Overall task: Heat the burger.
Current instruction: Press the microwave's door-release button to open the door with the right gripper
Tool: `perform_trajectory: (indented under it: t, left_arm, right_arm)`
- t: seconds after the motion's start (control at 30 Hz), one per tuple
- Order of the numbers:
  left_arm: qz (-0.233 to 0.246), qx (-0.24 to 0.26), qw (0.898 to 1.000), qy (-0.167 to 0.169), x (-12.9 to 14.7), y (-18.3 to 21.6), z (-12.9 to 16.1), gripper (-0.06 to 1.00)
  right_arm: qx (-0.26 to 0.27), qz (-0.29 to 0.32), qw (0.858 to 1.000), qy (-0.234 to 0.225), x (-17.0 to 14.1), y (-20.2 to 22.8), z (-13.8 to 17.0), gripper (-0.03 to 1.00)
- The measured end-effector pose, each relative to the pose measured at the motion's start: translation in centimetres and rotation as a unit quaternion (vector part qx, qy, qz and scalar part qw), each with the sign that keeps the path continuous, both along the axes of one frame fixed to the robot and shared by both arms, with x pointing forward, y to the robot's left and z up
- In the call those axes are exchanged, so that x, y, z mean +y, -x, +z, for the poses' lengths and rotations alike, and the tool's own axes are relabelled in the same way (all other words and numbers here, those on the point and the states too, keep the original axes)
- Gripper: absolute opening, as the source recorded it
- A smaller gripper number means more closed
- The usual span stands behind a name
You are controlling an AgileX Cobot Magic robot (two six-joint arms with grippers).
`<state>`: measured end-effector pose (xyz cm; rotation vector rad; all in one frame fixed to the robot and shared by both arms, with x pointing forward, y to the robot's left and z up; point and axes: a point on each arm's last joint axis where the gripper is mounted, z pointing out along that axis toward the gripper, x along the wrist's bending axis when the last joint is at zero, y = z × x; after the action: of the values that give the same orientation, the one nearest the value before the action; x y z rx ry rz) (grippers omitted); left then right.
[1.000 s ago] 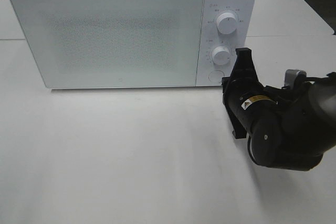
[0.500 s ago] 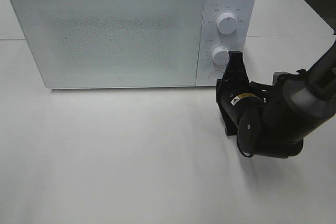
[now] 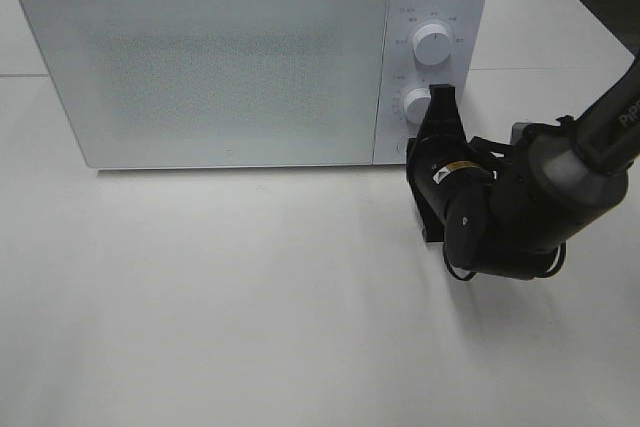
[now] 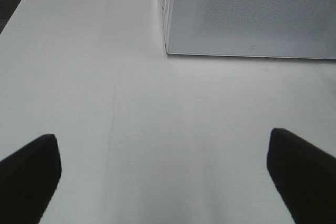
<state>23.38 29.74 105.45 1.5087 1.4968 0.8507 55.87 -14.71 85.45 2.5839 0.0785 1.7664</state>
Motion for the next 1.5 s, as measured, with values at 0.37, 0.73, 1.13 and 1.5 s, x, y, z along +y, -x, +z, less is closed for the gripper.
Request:
perform_trajectory:
  t: [0.37,0.73,1.13,1.5]
  left_arm:
    - [0.000,0.000,1.000,0.000,0.0,0.0,0.0,0.99]
    - [0.000,0.000,1.000,0.000,0.0,0.0,0.0,0.99]
    - [0.000,0.000,1.000,0.000,0.0,0.0,0.0,0.99]
    - [0.000,0.000,1.000,0.000,0.0,0.0,0.0,0.99]
  right_arm:
    - [0.004,-0.010,1.000,-0.002,0.5,-1.0,-0.6,0.00]
    - [0.008,-0.025,1.000,0.004,0.0,-1.5,-0.6,0.00]
    - [0.003,-0.038,0.999,0.000,0.5,-2.2,-1.1,0.00]
    - [0.014,-0.066,0.998,-0.018,1.4,-3.4,-1.3,0.00]
